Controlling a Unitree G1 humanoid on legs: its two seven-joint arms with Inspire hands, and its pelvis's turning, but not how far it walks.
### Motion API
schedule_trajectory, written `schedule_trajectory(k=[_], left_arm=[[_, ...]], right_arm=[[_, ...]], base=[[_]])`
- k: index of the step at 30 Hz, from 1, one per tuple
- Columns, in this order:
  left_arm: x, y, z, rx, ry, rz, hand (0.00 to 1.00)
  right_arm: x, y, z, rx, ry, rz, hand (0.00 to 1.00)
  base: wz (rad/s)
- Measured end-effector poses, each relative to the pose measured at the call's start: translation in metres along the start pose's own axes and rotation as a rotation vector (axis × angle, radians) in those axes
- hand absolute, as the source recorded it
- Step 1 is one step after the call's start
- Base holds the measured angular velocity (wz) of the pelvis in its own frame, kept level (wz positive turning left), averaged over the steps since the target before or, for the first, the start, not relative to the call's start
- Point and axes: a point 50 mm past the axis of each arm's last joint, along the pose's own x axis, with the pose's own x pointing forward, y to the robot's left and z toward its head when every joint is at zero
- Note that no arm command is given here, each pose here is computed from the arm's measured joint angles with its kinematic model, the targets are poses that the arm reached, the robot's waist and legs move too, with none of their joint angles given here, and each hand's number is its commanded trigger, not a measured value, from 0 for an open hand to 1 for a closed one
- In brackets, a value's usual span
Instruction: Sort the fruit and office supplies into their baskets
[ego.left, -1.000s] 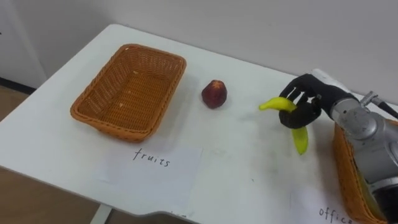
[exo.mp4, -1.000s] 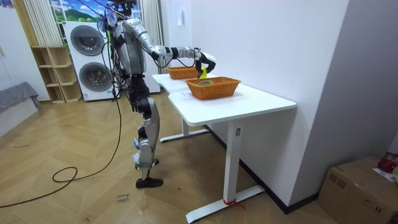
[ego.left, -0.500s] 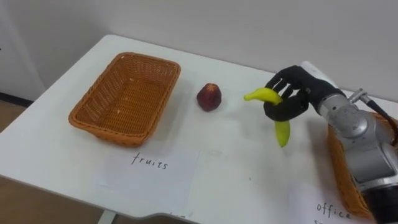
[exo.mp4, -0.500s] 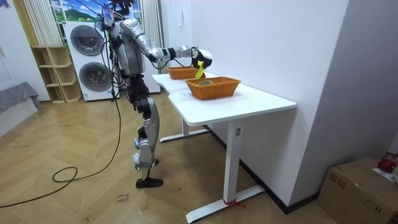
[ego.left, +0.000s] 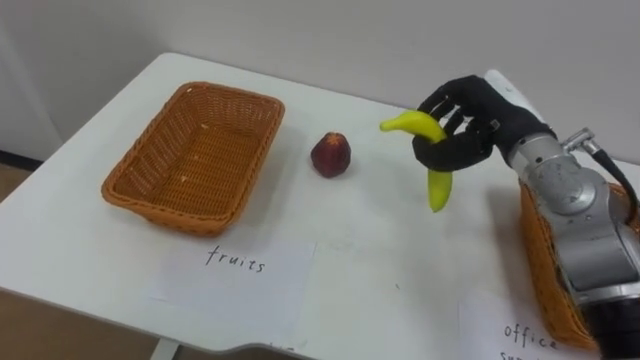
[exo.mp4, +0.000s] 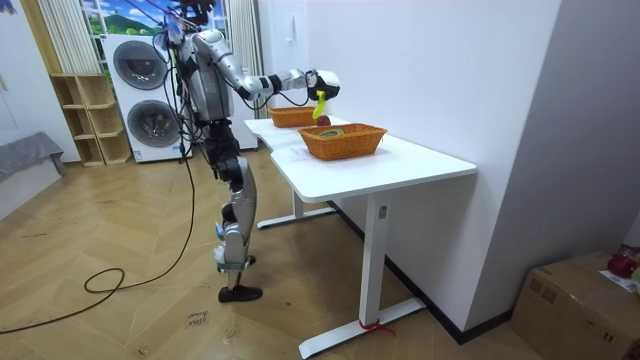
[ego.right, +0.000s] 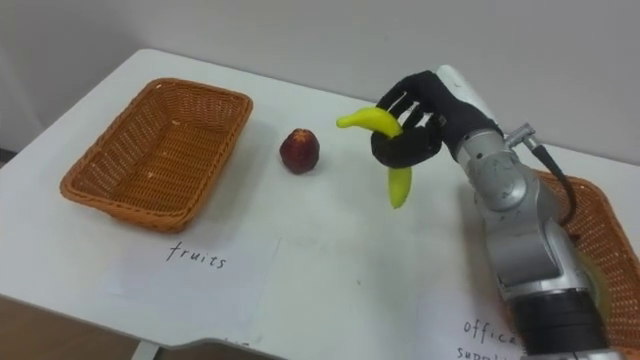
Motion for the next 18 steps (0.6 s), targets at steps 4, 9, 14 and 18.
schedule_trajectory(k=[4, 9, 14, 18], left_arm=[[0.0000, 0.0001, 0.0001, 0.001, -0.001, 0.001, 0.00], [0.0000, 0.0005, 0.0009, 0.000, -0.005, 0.014, 0.00], [0.0001, -0.0005, 0.0045, -0.003, -0.013, 0.019, 0.00], [-0.0008, -0.0041, 0.0033, 0.015, -0.005, 0.008, 0.00]], right_arm=[[-0.0006, -0.0016, 0.0054, 0.033, -0.032, -0.013, 1.00], [-0.0008, -0.0034, 0.0076, 0.062, -0.050, -0.046, 1.00], [-0.0009, -0.0047, 0.0089, 0.089, -0.059, -0.078, 1.00], [-0.0007, -0.0036, 0.0093, 0.092, -0.060, -0.079, 1.00]], base=[[0.00], [0.00], [0.00], [0.05]])
